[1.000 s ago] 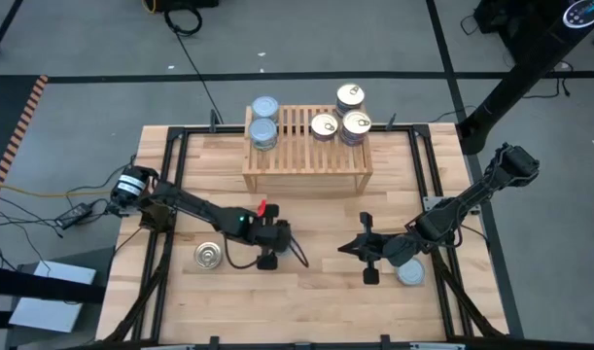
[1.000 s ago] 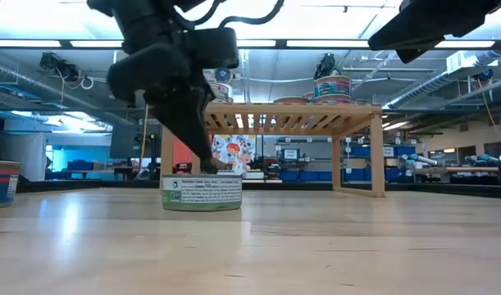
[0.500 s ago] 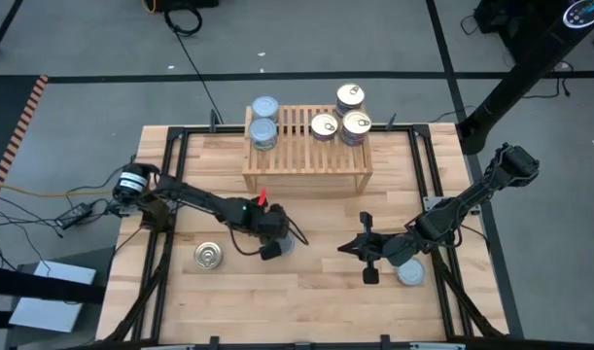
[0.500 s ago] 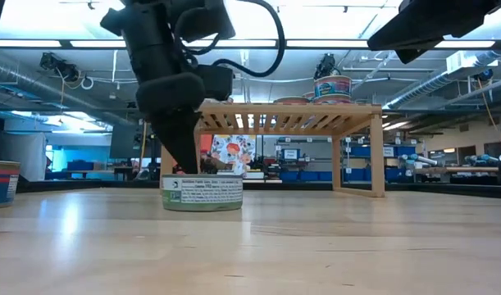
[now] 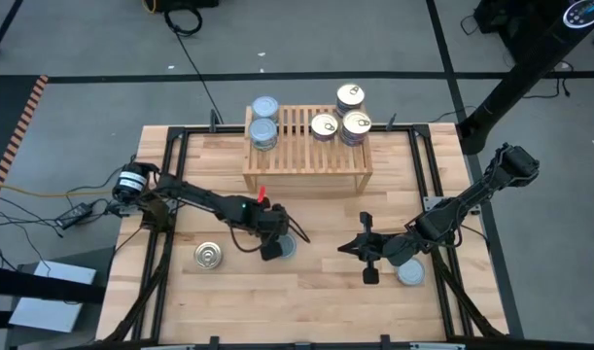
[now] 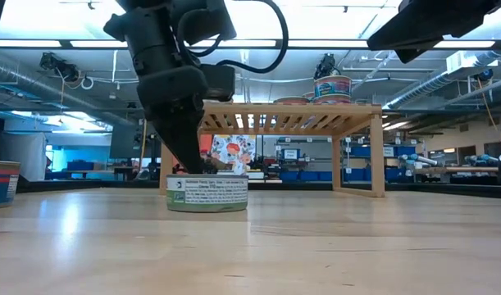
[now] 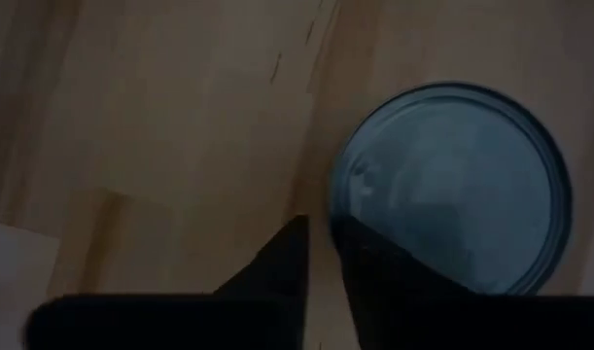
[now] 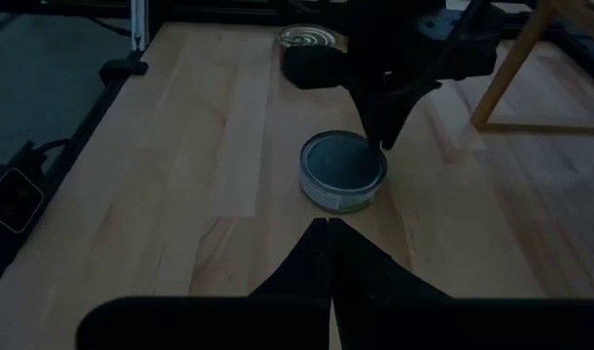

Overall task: Stack canned seafood by type on shelf
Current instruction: Put the green tuna can on the shelf

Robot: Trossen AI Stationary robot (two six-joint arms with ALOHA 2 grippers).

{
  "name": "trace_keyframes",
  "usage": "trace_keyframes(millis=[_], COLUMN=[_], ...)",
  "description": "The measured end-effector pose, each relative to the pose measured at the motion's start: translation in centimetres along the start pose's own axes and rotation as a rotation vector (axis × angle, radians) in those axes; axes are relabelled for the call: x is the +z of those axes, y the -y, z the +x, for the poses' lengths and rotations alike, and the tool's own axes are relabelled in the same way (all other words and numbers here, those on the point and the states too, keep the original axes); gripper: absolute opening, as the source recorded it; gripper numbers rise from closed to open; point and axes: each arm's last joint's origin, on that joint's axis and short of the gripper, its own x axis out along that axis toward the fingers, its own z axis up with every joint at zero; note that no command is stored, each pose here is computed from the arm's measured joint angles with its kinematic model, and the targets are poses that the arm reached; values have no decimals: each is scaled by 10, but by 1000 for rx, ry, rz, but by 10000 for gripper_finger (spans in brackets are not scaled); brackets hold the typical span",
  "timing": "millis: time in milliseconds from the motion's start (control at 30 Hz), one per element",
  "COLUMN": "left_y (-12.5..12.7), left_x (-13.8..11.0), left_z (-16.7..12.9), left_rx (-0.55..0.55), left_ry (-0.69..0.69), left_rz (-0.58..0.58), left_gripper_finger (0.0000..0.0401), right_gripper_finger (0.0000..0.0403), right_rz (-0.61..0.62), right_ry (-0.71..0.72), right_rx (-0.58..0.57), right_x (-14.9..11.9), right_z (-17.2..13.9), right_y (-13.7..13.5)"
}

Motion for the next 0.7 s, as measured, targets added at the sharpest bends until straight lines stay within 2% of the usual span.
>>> trace_keyframes(millis=[167, 300, 467, 567, 700], left_y=[1, 2, 4, 4, 3], left_x=[3, 3, 2, -1, -3], left_z=[1, 2, 11, 16, 18], left_rx=[-14, -22, -135, -159, -166], left_ry=[30, 50, 145, 195, 231], left_rz=[26, 25, -9, -19, -30], left_gripper_finger=[7, 4, 2, 2, 1], right_gripper_finger=[9, 16, 21, 21, 16], right_rz=[3, 6, 10, -9, -76], right_ry=[4, -3, -1, -7, -37], right_rx=[3, 27, 145, 198, 199], right_x=[1, 0, 2, -2, -14], right_z=[0, 0, 2, 11, 31], right_y=[0, -1, -7, -13, -19])
